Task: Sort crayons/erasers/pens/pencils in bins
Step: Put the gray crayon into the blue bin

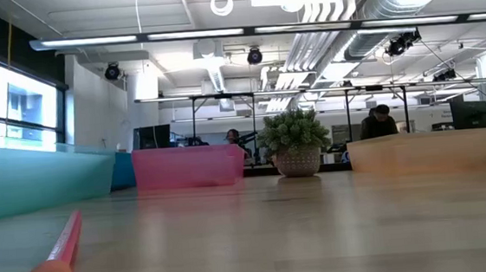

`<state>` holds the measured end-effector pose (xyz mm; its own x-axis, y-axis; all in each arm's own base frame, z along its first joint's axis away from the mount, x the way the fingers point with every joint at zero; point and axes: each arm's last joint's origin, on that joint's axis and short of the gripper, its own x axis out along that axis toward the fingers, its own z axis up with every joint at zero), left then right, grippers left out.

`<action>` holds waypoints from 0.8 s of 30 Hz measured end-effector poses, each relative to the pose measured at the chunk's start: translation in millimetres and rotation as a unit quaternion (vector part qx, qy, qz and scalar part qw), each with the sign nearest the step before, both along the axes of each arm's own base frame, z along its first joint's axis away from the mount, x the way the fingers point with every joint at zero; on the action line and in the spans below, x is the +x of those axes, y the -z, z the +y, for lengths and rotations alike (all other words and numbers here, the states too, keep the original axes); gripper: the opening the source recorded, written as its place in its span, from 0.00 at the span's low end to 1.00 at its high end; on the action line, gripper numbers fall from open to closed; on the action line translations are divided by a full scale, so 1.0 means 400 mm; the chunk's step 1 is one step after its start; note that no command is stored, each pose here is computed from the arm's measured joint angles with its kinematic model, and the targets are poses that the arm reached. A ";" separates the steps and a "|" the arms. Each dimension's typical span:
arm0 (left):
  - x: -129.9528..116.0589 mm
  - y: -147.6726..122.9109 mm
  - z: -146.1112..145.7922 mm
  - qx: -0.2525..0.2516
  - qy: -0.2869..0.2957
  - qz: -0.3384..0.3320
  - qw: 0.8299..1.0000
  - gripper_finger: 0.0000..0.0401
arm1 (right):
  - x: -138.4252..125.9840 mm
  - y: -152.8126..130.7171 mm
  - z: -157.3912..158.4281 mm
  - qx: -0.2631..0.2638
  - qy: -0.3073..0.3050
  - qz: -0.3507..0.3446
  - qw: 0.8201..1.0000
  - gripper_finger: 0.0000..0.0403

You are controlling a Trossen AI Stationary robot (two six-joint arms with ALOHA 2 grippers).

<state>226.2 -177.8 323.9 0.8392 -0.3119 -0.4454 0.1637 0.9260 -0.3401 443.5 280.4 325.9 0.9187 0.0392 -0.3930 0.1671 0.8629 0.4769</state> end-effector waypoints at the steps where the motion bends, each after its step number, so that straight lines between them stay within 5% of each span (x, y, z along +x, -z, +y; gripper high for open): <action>1: -0.001 0.002 0.005 0.005 -0.002 0.006 1.000 0.04 | 0.001 0.001 -0.002 -0.001 0.001 0.001 1.000 0.19; 11: -0.069 -0.011 0.112 0.069 -0.088 0.077 0.991 0.03 | -0.027 -0.056 -0.064 -0.016 0.007 0.034 0.999 0.44; 24: -0.223 -0.044 0.326 0.137 -0.319 0.133 0.928 0.03 | -0.038 -0.075 -0.163 -0.116 0.009 0.100 0.988 0.46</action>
<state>137.2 -47.3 341.7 0.6628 0.3672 -0.6526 -0.5042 0.8632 -0.0264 428.2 215.2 355.9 0.8213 -0.0893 -0.5634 0.2552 0.9409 0.2228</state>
